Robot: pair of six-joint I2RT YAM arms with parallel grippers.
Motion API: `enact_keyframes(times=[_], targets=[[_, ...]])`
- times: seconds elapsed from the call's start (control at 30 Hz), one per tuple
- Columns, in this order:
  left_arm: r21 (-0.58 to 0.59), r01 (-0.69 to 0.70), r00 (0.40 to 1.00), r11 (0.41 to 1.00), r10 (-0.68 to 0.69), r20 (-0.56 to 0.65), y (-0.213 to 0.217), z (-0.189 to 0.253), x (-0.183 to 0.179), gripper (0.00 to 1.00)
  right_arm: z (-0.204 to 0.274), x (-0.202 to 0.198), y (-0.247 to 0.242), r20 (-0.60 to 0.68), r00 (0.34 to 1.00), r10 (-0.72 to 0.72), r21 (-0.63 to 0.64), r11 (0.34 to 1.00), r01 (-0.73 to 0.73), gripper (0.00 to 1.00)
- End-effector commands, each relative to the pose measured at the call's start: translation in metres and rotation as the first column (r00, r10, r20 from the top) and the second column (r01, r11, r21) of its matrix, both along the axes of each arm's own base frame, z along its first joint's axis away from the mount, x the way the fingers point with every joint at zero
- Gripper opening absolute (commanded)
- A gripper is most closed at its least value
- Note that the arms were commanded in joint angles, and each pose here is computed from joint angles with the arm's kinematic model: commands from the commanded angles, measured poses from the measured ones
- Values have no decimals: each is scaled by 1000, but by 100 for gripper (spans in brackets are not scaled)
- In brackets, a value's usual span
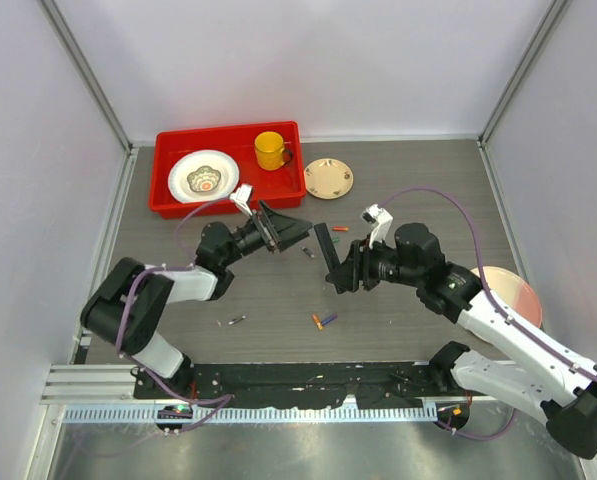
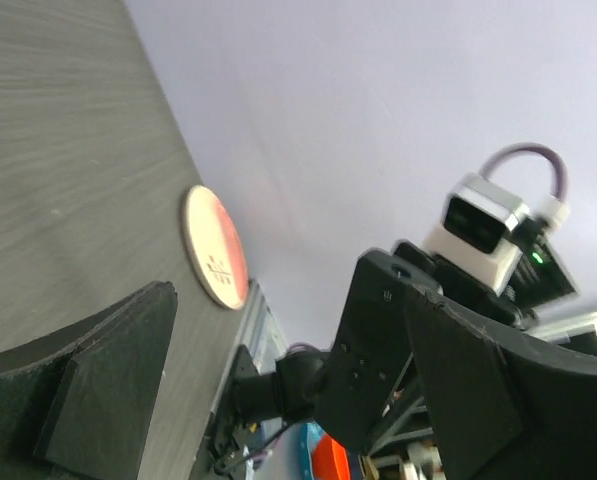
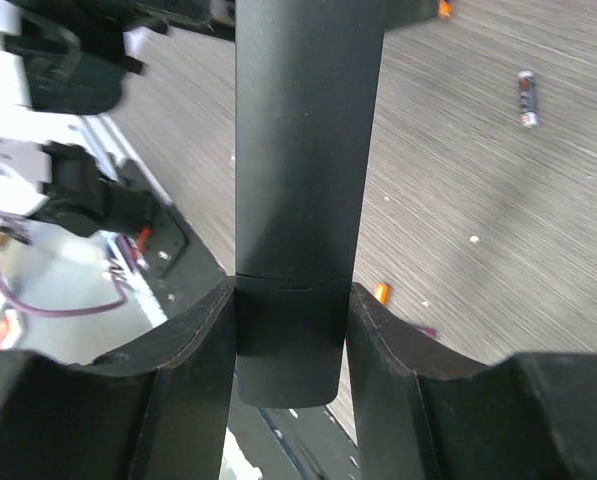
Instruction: Load the batteries into the remote control
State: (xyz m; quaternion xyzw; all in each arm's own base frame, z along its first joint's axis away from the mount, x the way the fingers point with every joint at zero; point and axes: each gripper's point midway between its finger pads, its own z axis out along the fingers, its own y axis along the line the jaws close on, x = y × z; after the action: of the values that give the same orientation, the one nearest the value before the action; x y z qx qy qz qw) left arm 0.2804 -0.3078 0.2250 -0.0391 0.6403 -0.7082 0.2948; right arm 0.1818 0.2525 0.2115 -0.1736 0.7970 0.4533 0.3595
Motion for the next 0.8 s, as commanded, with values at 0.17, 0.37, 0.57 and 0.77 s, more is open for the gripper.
enact_keyframes(times=[0.17, 0.37, 0.57, 0.77], targets=[[603, -437, 895, 668, 393, 212, 63, -9, 20, 100, -22, 38, -52, 160, 965, -208, -481, 837, 261, 1], [543, -377, 919, 750, 378, 116, 58, -15, -3, 100, -14, 44, -41, 211, 958, -195, -522, 806, 279, 1], [551, -328, 938, 767, 335, 92, 28, -16, -8, 100, -13, 37, -22, 209, 965, -160, -536, 806, 250, 1], [530, -332, 938, 780, 332, 98, 3, -8, -4, 100, -16, 37, -15, 200, 964, -174, -530, 808, 256, 1]])
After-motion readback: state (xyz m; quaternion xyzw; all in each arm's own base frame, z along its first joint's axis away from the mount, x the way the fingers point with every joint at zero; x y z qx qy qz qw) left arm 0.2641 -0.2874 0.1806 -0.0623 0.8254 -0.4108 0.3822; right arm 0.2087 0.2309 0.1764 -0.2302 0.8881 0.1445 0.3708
